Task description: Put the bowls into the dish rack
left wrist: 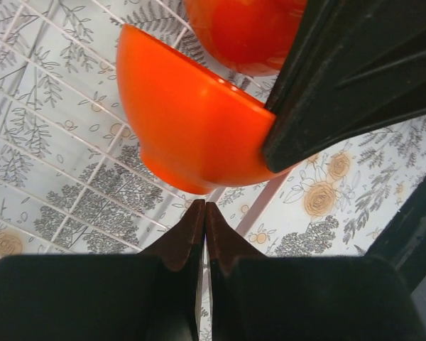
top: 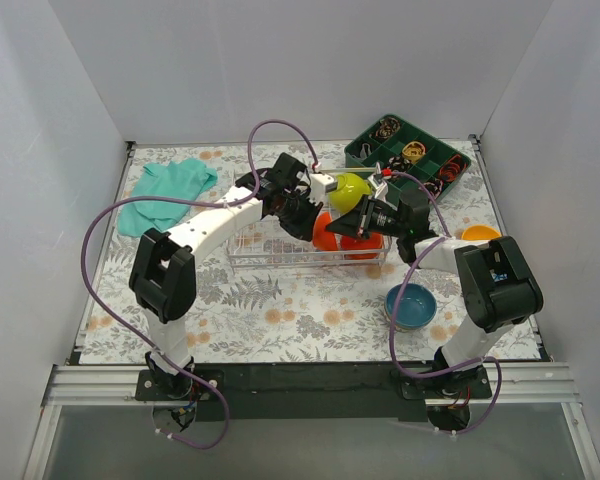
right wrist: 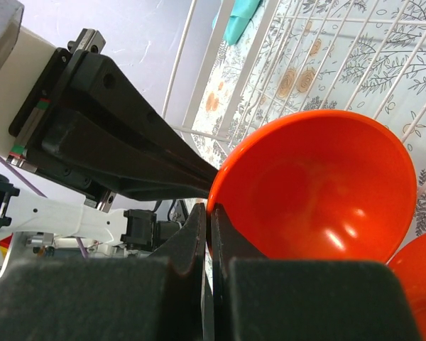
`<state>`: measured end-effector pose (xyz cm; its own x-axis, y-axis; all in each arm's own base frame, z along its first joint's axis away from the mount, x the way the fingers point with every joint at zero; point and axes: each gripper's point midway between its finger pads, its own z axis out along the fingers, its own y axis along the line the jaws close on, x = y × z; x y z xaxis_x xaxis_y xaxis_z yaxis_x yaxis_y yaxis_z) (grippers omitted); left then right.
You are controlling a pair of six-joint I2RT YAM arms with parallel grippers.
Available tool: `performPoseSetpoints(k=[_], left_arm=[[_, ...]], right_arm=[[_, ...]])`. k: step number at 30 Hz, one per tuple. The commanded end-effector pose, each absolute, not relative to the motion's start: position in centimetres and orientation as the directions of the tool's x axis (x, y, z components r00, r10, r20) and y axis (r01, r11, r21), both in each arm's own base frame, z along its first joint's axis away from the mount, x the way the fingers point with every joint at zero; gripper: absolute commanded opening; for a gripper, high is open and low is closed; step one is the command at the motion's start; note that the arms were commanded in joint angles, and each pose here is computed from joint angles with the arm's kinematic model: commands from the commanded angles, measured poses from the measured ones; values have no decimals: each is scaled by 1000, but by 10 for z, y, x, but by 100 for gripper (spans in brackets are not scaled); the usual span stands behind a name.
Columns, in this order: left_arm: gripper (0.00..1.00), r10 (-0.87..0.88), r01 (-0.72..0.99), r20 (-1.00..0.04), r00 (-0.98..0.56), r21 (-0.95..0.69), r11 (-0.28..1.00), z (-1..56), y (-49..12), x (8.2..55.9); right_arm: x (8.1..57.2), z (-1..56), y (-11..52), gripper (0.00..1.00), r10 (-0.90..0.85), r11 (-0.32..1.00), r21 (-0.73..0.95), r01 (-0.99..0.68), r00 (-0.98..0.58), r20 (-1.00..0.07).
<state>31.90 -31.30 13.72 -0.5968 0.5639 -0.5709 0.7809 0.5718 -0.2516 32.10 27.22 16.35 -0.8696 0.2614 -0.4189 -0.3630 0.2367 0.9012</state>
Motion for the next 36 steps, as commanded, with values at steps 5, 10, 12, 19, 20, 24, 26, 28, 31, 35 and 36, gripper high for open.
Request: performPoseSetpoints(k=[5, 10, 12, 19, 20, 24, 26, 28, 31, 35, 36], left_arm=[[0, 545, 780, -651, -529, -120, 614, 156, -296, 326], [0, 560, 771, -606, -565, -147, 620, 136, -297, 326], [0, 541, 767, -623, -565, -154, 623, 134, -303, 331], [0, 520, 755, -628, -579, -171, 633, 119, -320, 351], [0, 516, 754, -629, -581, -178, 632, 119, -323, 353], [0, 501, 752, -641, -581, -188, 632, 124, -329, 358], [0, 497, 752, -648, -578, -186, 633, 126, -331, 360], [0, 490, 752, -654, -576, -190, 631, 128, -333, 363], [0, 476, 750, -663, -577, -201, 630, 133, -339, 367], [0, 460, 750, -678, -573, -208, 628, 139, -346, 374], [0, 462, 752, -676, -574, -212, 624, 137, -348, 374]], right_arm=[[321, 135, 262, 1, 277, 308, 911, -276, -889, -363], [322, 133, 262, 2, 269, 312, 909, -277, -892, -364], [323, 133, 262, 2, 268, 315, 907, -281, -890, -369], [326, 128, 260, 4, 271, 340, 900, -273, -888, -372], [327, 127, 259, 7, 272, 345, 898, -273, -887, -374], [333, 129, 257, 16, 254, 376, 874, -307, -873, -416], [337, 136, 256, 22, 235, 397, 857, -329, -866, -441], [342, 141, 252, 26, 222, 423, 826, -372, -841, -493], [349, 148, 247, 28, 208, 458, 793, -402, -819, -535], [354, 153, 239, 32, 195, 502, 755, -423, -795, -575], [352, 151, 236, 32, 193, 513, 753, -413, -799, -570]])
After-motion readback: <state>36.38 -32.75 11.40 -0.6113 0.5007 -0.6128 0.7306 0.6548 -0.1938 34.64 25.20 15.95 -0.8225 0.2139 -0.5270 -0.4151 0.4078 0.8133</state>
